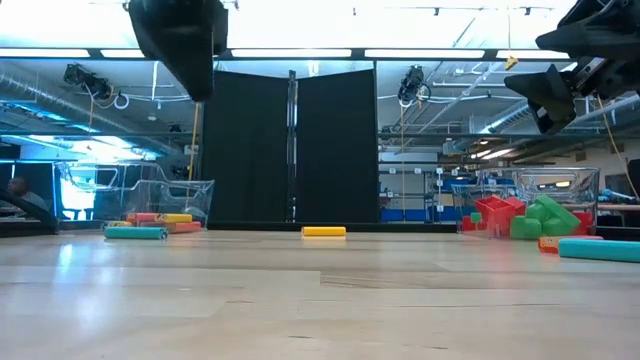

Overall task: Sort blocks by size
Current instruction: Put the blue 1 stud game piece into the bottom transparent bin

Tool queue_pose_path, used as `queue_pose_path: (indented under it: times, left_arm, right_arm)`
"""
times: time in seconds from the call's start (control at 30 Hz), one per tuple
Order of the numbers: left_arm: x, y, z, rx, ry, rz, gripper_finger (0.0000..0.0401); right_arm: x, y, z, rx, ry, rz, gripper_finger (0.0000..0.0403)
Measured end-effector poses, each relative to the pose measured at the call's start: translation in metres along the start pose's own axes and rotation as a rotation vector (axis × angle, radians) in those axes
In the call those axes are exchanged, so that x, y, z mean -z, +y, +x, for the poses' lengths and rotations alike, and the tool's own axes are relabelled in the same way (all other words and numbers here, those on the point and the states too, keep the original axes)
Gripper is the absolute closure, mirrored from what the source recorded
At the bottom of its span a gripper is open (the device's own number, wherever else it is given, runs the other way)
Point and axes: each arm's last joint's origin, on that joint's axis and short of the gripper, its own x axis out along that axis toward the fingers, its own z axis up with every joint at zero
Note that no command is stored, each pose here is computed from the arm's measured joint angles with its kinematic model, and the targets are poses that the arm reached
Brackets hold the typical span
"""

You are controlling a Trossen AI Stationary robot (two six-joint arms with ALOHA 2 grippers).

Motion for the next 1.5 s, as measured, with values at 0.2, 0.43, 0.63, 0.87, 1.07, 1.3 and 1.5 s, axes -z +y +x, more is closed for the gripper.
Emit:
queue_pose_path:
  times: [0.2,0.43,0.63,0.87,1.07,1.3,1.5]
  left_arm:
    - [-0.002,-0.002,0.000,0.019,-0.020,0.024,0.0014]
    - [-0.002,-0.005,0.000,0.066,-0.015,0.035,0.0053]
    - [0.030,-0.031,-0.003,0.091,-0.001,0.287,0.0059]
    - [0.080,-0.054,-0.006,0.006,0.045,0.474,0.0059]
    - [0.107,-0.065,0.006,-0.002,0.105,0.644,0.0059]
    - [0.131,-0.071,0.032,-0.034,0.195,0.719,0.0059]
    - [0.137,-0.069,0.039,-0.052,0.239,0.672,0.0060]
  right_arm:
    - [0.000,0.000,0.000,0.000,0.000,0.033,0.0158]
    - [0.000,0.000,0.000,0.000,0.000,0.027,0.0158]
    - [0.000,0.000,0.000,0.000,0.002,0.025,0.0159]
    - [0.003,-0.001,0.001,0.012,0.030,0.014,0.0157]
    - [0.007,-0.002,0.003,0.024,0.060,0.005,0.0160]
    - [0.011,-0.002,0.005,0.036,0.086,0.019,0.0157]
    - [0.011,-0.002,0.005,0.037,0.082,0.063,0.0160]
